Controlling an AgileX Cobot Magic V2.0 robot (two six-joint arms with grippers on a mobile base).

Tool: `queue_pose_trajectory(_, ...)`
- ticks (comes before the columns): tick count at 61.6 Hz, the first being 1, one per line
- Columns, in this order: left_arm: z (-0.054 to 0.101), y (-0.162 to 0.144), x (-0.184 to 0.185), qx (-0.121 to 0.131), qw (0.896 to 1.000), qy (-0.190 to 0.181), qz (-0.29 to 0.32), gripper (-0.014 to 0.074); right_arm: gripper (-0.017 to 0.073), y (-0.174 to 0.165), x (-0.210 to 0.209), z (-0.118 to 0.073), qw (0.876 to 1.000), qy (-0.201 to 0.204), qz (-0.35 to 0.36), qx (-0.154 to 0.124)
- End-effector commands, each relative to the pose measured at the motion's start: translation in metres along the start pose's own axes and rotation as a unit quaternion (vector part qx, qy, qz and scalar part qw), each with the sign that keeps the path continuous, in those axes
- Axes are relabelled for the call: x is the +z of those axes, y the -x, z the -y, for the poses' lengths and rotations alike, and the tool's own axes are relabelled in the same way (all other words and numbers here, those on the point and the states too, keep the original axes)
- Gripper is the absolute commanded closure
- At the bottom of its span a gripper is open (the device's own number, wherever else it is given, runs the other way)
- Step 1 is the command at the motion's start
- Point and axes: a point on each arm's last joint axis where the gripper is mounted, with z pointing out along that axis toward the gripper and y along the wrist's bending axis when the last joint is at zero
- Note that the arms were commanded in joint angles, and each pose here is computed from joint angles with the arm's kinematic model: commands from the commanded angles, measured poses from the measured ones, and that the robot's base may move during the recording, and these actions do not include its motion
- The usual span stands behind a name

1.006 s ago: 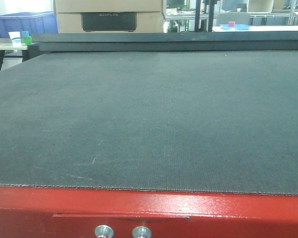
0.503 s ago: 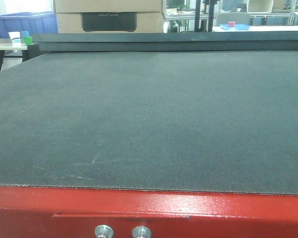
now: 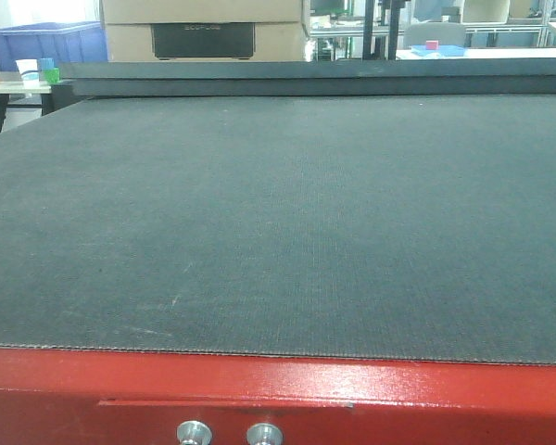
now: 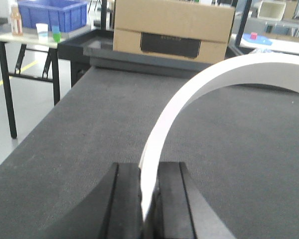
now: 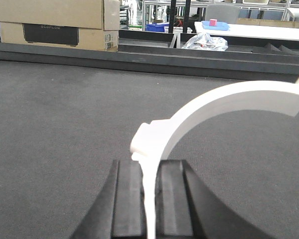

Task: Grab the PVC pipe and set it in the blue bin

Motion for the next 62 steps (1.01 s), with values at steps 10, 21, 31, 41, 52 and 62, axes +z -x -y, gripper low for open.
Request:
queue_pose_trajectory(10,0.0001,-0.0003,-0.0037,0.003,1.000,0.001,0.000,0.0704,0.0728,0.0026,-0.0008,0.0005,1.000,-0.003,0.016,-0.002)
queue_pose_trajectory(21,-0.0001,0.0002,-0.0040,0.006,1.000,0.002,0.003,0.0704,0.0728,0.0026,-0.0008,0.0005,1.000,-0.003,0.016,-0.002)
queue_pose_trajectory(31,-0.0002,0.0000,-0.0040,0.008,1.000,0.003,0.001,0.0704,0.0728,0.0026,-0.0008,0.0005,1.000,-0.003,0.016,-0.002)
queue_pose_trajectory(41,-0.0001,-0.0007,-0.0040,0.008,1.000,0.002,-0.002,0.0704,0.0728,0.0030,-0.0008,0.0005,1.000,-0.003,0.018,-0.002)
queue_pose_trajectory(52,-0.0001,-0.0007,-0.0040,0.008,1.000,0.002,-0.002,0.0704,0.0728,0.0041,-0.0008,0.0000,1.000,-0.001,0.025,0.001)
queue_pose_trajectory(62,-0.0001,-0.0007,-0.0040,0.008,1.000,0.002,-0.002,0.0704,0.0728,0.0043,-0.0008,0.0001,1.000,-0.001,0.025,0.001)
